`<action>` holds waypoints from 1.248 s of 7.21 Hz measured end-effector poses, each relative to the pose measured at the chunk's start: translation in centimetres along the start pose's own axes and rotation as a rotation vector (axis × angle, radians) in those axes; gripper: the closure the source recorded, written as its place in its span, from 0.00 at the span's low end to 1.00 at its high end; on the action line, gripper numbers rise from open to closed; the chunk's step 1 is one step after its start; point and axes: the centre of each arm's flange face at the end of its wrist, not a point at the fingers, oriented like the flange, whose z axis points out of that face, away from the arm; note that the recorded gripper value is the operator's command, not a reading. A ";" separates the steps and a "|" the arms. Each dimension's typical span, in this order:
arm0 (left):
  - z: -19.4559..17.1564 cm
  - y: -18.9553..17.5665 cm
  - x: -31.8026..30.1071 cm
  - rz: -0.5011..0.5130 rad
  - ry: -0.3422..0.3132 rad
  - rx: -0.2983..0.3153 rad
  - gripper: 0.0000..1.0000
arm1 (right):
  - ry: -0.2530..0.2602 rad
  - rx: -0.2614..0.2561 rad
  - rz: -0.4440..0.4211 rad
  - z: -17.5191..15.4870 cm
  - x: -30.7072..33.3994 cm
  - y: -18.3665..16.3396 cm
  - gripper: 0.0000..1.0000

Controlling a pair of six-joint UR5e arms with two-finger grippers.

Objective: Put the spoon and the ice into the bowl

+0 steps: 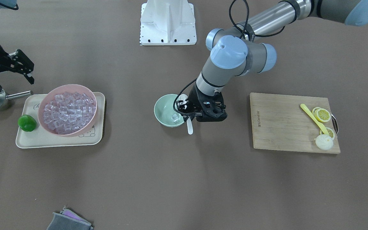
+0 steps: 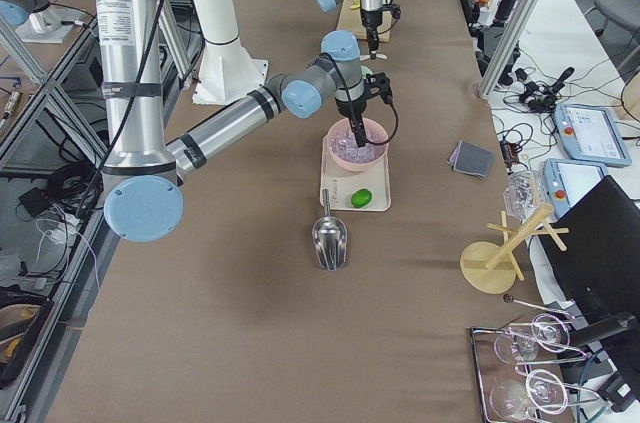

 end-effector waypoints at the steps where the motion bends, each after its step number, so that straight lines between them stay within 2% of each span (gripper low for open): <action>1: 0.4 1.2 1.2 0.012 0.008 0.006 0.02 | -0.002 -0.002 -0.001 -0.2 0.7 0.0 0.00; 3: 0.0 1.3 1.0 0.024 0.011 0.021 0.02 | 0.002 0.004 -0.001 -0.6 1.5 -0.3 0.00; 5: -2.3 -2.1 -3.3 0.061 -0.015 0.067 0.02 | 0.015 0.014 -0.009 -1.0 2.8 -0.7 0.00; 7: -8.6 -7.7 -14.9 0.169 -0.128 0.096 0.02 | 0.053 -0.010 -0.055 0.3 6.5 -1.3 0.00; 9: -16.8 -11.0 -27.5 0.336 -0.285 0.080 0.02 | 0.056 -0.052 -0.096 1.2 12.6 -1.9 0.00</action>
